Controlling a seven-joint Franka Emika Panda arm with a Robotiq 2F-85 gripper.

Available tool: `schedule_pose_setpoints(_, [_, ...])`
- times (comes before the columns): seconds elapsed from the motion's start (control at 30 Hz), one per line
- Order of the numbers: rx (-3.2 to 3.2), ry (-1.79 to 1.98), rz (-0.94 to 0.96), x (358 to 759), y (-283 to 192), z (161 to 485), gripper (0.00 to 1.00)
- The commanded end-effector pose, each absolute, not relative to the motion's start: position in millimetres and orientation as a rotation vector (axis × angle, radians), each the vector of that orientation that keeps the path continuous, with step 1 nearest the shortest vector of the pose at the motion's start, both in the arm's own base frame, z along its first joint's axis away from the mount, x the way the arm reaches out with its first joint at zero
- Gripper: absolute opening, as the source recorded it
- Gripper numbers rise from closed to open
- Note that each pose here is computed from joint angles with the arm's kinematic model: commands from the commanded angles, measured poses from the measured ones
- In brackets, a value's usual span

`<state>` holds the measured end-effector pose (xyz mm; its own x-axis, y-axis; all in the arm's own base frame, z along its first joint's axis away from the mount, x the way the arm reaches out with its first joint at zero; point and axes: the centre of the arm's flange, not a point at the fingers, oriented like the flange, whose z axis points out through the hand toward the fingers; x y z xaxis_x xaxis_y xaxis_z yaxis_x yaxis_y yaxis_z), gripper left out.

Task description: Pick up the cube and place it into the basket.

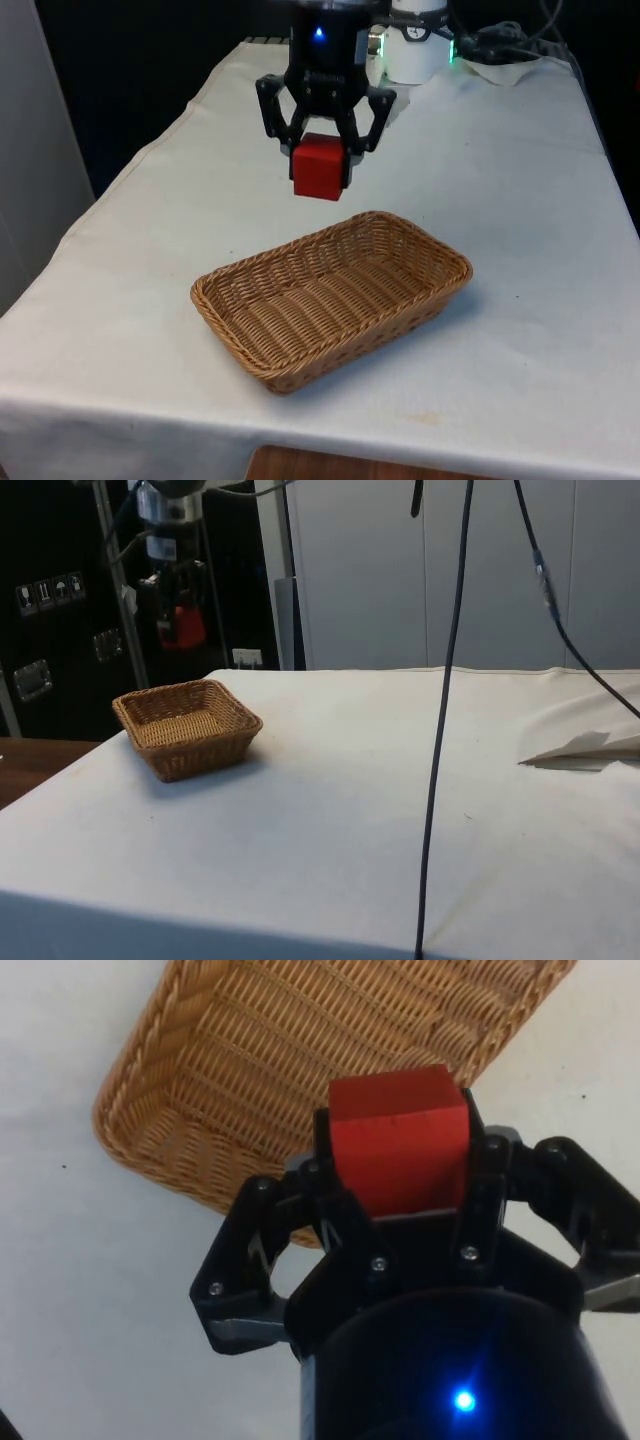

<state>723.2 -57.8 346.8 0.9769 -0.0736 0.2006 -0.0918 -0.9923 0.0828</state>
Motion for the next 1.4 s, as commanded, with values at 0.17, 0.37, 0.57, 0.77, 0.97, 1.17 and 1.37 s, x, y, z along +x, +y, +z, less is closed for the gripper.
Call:
schedule_pose_setpoints(0.17, [3.057, -0.059, 0.281, 728, -51, 332, 0.00])
schedule_pose_setpoints(0.37, [3.065, 0.005, 0.264, 734, -47, 316, 0.00])
schedule_pose_setpoints(0.57, [3.072, 0.046, 0.249, 735, -47, 305, 0.00])
schedule_pose_setpoints(0.77, [3.073, 0.086, 0.239, 735, -48, 294, 0.00])
schedule_pose_setpoints(0.97, [3.077, 0.129, 0.225, 735, -47, 274, 0.00])
schedule_pose_setpoints(1.17, [3.085, 0.158, 0.228, 736, -44, 265, 0.00])
schedule_pose_setpoints(1.37, [3.094, 0.179, 0.227, 738, -38, 252, 0.00])
